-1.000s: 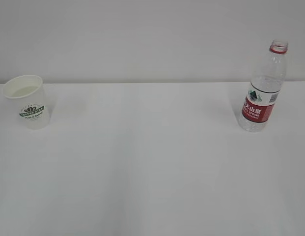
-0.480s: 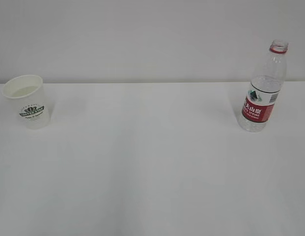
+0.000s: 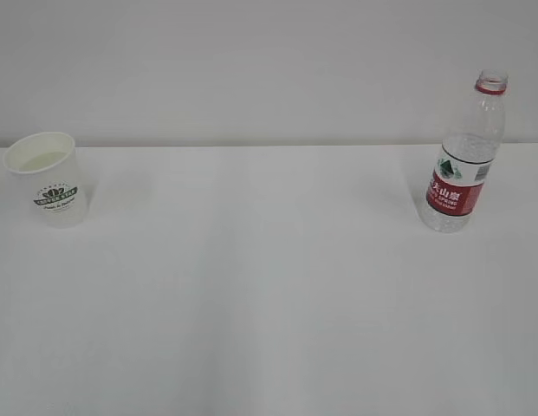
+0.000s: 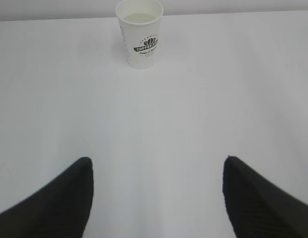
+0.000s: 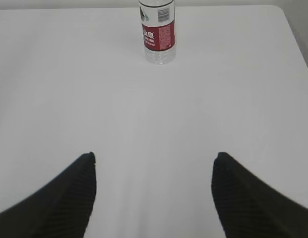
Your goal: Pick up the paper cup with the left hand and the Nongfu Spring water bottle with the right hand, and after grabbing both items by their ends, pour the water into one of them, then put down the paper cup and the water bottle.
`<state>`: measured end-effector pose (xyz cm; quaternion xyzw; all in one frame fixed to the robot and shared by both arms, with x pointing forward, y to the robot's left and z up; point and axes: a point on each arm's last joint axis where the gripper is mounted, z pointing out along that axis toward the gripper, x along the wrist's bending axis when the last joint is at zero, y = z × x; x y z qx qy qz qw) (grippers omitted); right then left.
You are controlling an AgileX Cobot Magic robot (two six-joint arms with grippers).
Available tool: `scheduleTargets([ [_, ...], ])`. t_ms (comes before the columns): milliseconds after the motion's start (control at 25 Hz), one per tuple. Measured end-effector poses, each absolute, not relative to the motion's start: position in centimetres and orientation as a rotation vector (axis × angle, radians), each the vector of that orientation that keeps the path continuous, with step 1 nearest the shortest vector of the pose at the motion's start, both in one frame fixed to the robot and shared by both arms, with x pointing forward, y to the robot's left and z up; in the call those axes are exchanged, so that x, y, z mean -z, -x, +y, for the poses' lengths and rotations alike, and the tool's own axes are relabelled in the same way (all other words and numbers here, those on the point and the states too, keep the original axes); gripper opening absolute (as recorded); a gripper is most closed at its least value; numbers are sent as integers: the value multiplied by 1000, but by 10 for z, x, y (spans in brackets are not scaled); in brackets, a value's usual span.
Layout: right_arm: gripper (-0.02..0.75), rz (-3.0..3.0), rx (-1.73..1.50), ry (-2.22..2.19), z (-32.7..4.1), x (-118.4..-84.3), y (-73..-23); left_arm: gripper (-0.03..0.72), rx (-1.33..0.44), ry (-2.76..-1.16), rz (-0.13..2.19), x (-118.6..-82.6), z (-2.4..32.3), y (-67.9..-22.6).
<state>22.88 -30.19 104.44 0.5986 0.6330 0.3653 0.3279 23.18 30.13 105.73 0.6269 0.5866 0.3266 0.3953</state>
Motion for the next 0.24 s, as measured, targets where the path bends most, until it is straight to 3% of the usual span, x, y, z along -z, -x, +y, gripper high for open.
scheduleTargets([
  [240, 549, 1657, -956, -1567, -302, -1044, -229, 591, -828, -1589, 1487, -1057, 301, -232],
])
